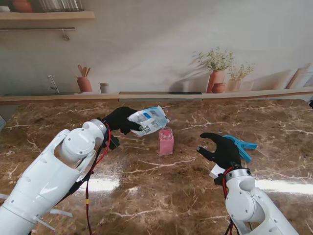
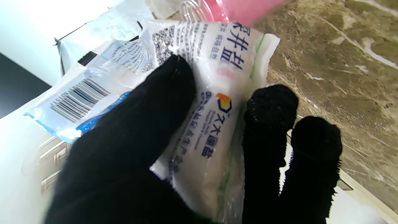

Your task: Fill the seasoning bottle

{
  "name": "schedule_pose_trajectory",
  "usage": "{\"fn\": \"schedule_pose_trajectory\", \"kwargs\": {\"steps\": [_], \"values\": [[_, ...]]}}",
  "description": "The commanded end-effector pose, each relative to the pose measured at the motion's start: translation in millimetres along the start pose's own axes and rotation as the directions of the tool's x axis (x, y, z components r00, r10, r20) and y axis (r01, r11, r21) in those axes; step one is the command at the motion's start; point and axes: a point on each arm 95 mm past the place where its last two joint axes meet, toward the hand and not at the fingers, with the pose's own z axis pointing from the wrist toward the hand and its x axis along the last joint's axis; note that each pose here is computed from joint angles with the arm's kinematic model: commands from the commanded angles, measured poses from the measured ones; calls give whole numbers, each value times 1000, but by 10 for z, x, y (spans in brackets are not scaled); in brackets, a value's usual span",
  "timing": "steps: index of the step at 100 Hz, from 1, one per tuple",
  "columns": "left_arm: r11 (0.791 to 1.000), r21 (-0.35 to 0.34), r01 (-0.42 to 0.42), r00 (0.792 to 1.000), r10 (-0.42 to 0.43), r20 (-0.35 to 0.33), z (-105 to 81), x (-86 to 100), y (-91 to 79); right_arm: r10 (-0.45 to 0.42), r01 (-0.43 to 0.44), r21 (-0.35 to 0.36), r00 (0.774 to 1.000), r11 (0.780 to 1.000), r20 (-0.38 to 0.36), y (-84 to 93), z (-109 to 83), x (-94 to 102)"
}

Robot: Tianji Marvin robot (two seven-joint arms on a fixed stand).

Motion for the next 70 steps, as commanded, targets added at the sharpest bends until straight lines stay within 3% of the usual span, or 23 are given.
{"fn": "schedule_pose_trajectory", "kwargs": {"steps": [1,41,70], "values": [[999,-2,-36,999,36,6,21,36,-95,9,-9,23,1000,1000,11,-64,-26,-26],[982,-57,-180,982,183,47,137,130,-201,7,-7,16,1000,1000,14,-71,-19,-43],[960,-93,-264,961,270,59,206,199,-169,11,-11,6,1000,1000,29,-68,-13,-80]]}}
